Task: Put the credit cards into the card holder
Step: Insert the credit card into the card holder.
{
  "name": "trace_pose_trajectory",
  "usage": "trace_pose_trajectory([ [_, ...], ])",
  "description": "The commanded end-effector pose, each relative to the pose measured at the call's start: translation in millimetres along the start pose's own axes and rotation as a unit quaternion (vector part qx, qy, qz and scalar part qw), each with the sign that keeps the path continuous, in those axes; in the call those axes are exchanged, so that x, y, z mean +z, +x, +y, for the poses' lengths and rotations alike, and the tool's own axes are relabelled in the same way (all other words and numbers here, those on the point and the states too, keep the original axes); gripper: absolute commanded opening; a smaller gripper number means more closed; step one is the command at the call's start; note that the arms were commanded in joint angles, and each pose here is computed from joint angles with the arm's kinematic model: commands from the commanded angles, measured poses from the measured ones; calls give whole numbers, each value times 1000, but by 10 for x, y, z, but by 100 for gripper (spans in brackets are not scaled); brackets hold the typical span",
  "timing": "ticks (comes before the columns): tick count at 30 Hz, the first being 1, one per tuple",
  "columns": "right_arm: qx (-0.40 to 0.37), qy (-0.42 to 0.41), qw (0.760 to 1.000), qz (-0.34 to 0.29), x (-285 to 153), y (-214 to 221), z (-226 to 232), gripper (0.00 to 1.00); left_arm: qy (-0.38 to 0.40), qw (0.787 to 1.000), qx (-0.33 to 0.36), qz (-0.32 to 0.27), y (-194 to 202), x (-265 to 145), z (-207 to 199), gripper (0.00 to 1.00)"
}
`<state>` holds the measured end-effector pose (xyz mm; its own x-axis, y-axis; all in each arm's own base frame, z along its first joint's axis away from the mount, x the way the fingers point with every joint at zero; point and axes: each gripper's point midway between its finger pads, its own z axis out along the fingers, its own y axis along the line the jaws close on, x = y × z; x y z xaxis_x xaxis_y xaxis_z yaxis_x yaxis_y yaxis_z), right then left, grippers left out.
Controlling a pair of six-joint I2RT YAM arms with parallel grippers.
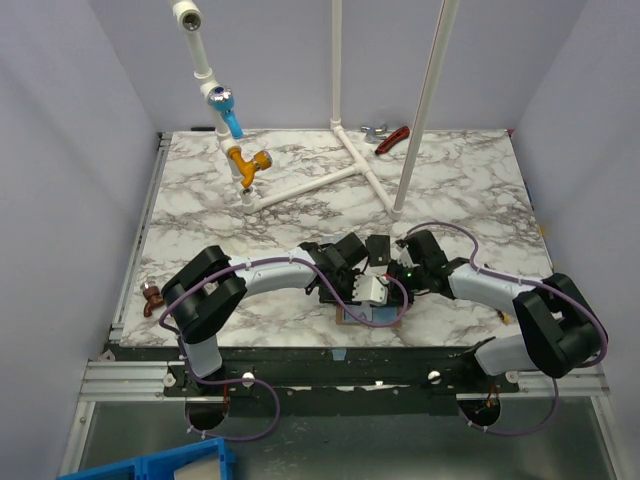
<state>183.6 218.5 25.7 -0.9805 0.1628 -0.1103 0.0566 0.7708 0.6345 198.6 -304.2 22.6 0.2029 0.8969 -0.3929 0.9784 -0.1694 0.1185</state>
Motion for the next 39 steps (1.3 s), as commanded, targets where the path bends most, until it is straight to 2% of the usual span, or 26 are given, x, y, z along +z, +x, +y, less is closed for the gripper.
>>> trace_pose_trajectory([
  [1, -6, -28, 1000, 6, 29, -9, 137, 4, 5, 1000, 2, -13, -86, -22, 15, 33],
  [12, -32, -39, 998, 26, 142, 5, 318, 6, 4, 1000, 3, -18, -134, -24, 38, 33],
  [15, -39, -39, 998, 25, 123, -10, 340, 10, 5, 1000, 2, -16, -125, -10, 37, 33],
  [22, -42, -13, 999, 3, -37, -44, 281, 17, 0, 1000, 8, -5, -34, -16, 20, 33],
  [29, -35, 8, 999, 8, -68, 38, 111, 19, -3, 1000, 6, -3, -13, -23, 18, 33],
  [35, -40, 30, 999, 9, -50, 27, 24, 18, -4, 1000, 5, -1, -4, -24, 21, 33],
  [39, -34, 26, 999, 7, -15, 12, 33, 5, -5, 1000, 5, -1, -3, -30, 24, 33],
])
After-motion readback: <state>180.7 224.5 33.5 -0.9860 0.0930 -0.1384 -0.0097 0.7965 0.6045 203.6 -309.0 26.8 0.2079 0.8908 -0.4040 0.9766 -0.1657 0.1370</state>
